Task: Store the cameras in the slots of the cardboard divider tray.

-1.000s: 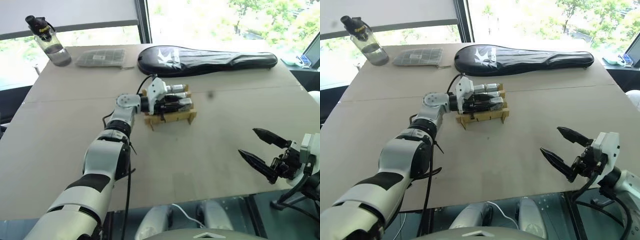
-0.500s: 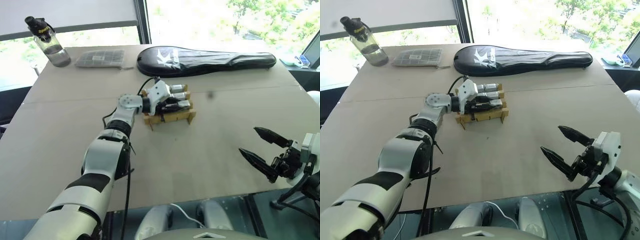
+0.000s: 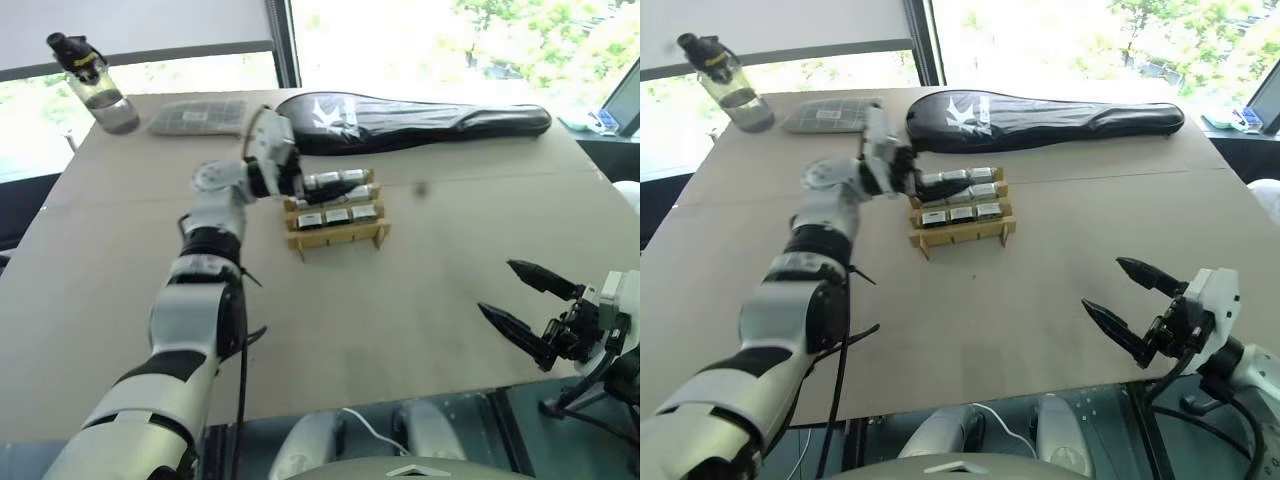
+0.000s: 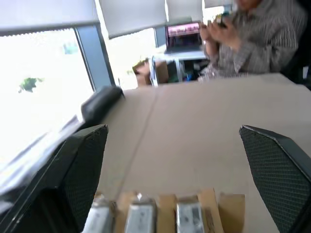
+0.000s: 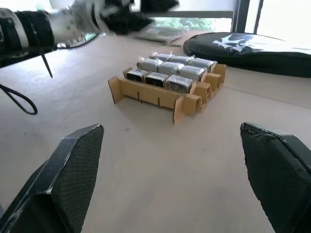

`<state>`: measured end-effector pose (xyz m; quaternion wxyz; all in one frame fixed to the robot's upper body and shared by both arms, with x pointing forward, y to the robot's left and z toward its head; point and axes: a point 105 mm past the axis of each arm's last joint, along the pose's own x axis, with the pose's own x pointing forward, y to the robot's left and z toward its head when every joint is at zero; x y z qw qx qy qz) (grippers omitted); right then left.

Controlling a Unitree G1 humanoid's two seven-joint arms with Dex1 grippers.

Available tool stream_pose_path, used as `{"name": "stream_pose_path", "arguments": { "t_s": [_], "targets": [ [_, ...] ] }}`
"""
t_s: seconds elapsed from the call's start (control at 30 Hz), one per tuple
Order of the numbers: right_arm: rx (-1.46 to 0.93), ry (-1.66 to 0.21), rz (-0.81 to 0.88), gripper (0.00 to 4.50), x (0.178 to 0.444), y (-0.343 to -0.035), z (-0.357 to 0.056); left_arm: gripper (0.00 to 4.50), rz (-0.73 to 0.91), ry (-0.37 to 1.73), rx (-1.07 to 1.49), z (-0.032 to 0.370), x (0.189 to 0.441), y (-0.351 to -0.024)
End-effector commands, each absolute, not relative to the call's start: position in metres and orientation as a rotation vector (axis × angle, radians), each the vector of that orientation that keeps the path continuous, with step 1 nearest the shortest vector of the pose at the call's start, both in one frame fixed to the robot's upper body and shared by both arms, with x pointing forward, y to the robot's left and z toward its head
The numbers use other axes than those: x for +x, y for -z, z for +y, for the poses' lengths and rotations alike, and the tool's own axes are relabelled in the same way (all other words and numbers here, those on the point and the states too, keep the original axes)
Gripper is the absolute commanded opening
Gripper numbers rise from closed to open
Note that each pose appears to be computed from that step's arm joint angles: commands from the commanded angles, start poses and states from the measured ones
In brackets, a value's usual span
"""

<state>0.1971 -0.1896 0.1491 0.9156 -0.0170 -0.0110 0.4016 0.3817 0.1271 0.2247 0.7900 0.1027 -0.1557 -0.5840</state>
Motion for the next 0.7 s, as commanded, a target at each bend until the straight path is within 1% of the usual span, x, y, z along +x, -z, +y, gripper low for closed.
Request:
{"name": "stream_pose_path", "arguments": {
  "t_s": [0.03, 0.13, 0.17, 0.23, 0.3, 0.37, 0.47, 0.6, 0.7],
  "targets": [
    [-0.082, -0.784, -0.015, 4.5, 0.195, -0.145, -0.205, 4.48, -0.298, 1.147, 0.142, 0.156, 0.354, -0.212],
    [-0.094, -0.748, 0.0, 4.5, 0.196, -0.138, -0.216, 4.48, -0.188, 1.019, 0.075, 0.178, 0.323, -0.185],
    [-0.095, -0.741, 0.007, 4.5, 0.197, -0.133, -0.219, 4.48, -0.13, 0.956, 0.095, 0.189, 0.309, -0.168],
    [-0.084, -0.727, 0.016, 4.5, 0.201, -0.125, -0.224, 4.48, -0.036, 0.844, 0.122, 0.205, 0.285, -0.144],
    [-0.073, -0.716, 0.013, 4.5, 0.204, -0.118, -0.226, 4.48, 0.027, 0.718, 0.139, 0.215, 0.271, -0.128],
    [-0.076, -0.698, 0.009, 4.5, 0.209, -0.11, -0.228, 4.48, 0.097, 0.633, 0.141, 0.219, 0.257, -0.11],
    [-0.078, -0.682, 0.001, 4.5, 0.214, -0.102, -0.23, 4.48, 0.117, 0.604, 0.152, 0.216, 0.234, -0.095],
    [-0.109, -0.721, 0.011, 4.5, 0.22, -0.096, -0.224, 4.48, 0.159, 0.566, 0.116, 0.216, 0.216, -0.074],
    [-0.123, -0.755, 0.01, 4.5, 0.224, -0.096, -0.219, 4.48, 0.149, 0.539, 0.148, 0.22, 0.215, -0.071]
  ]
}}
